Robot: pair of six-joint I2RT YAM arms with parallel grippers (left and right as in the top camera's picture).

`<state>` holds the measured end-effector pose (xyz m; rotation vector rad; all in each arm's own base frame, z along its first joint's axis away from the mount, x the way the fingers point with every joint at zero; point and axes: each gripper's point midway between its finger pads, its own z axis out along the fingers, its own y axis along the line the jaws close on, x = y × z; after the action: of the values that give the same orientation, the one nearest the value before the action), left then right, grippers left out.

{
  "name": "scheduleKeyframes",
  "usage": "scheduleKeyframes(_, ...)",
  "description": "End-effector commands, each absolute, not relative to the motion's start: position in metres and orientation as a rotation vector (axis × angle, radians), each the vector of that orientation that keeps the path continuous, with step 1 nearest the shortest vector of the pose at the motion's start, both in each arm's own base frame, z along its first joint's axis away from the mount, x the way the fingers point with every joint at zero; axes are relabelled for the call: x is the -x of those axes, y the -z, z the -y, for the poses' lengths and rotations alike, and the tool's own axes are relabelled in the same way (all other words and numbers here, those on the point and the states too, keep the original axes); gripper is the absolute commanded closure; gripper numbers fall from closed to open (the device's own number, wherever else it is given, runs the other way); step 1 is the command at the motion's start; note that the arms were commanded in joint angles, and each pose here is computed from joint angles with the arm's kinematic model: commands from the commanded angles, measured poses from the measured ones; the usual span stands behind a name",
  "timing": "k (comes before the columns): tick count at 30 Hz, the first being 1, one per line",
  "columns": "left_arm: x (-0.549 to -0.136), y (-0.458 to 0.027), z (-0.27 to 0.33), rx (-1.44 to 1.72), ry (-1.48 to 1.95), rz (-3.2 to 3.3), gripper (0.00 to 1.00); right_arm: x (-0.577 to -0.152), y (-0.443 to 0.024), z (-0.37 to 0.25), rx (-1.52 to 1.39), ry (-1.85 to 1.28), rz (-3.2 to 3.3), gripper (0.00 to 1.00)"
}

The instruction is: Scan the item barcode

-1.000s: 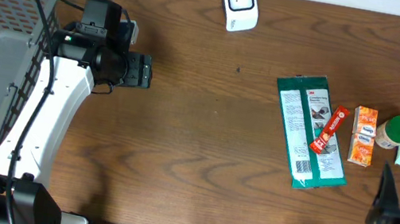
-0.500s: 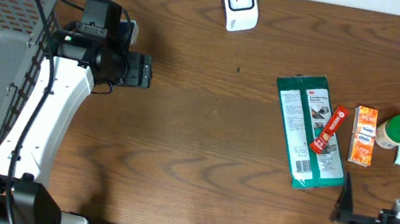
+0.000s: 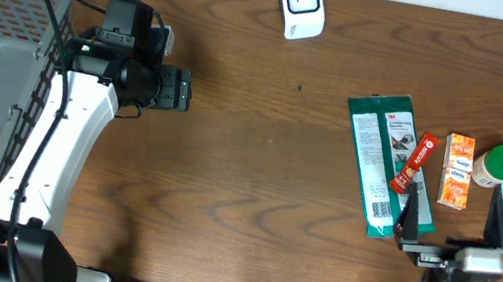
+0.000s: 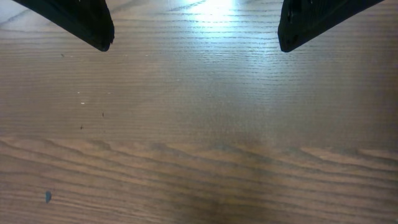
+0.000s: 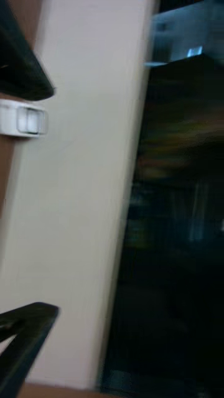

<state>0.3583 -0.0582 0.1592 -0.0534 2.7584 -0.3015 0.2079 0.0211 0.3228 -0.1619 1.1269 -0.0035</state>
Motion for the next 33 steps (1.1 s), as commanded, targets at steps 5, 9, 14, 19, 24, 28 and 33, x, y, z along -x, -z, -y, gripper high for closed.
scheduleKeyframes(5,-0.362,-0.165,0.055,0.063,0.288,-2.739,0.15,-0.220,-0.283,-0.022,0.141,-0.038,-1.109,0.01)
scheduleKeyframes(9,-0.362,-0.165,0.055,0.064,0.288,-2.739,0.15,-0.233,-0.253,-0.017,0.113,-0.032,-1.245,0.01)
scheduleKeyframes(14,-0.362,-0.165,0.055,0.064,0.288,-2.739,0.15,-0.246,-0.158,-0.013,0.076,-0.054,-1.638,0.01)
scheduleKeyframes(19,-0.362,-0.165,0.055,0.063,0.288,-2.739,0.15,-0.246,-0.158,-0.013,0.056,-0.071,-1.637,0.01)
scheduleKeyframes(24,-0.362,-0.165,0.055,0.064,0.288,-2.739,0.15,-0.246,-0.158,-0.013,0.056,-0.071,-1.637,0.01)
scheduleKeyframes(28,-0.362,-0.165,0.055,0.063,0.288,-2.739,0.15,-0.246,-0.158,-0.013,0.055,-0.071,-1.638,0.01)
scheduleKeyframes(33,-0.362,-0.165,0.055,0.064,0.288,-2.739,0.15,-0.246,-0.158,-0.013,0.055,-0.071,-1.638,0.01)
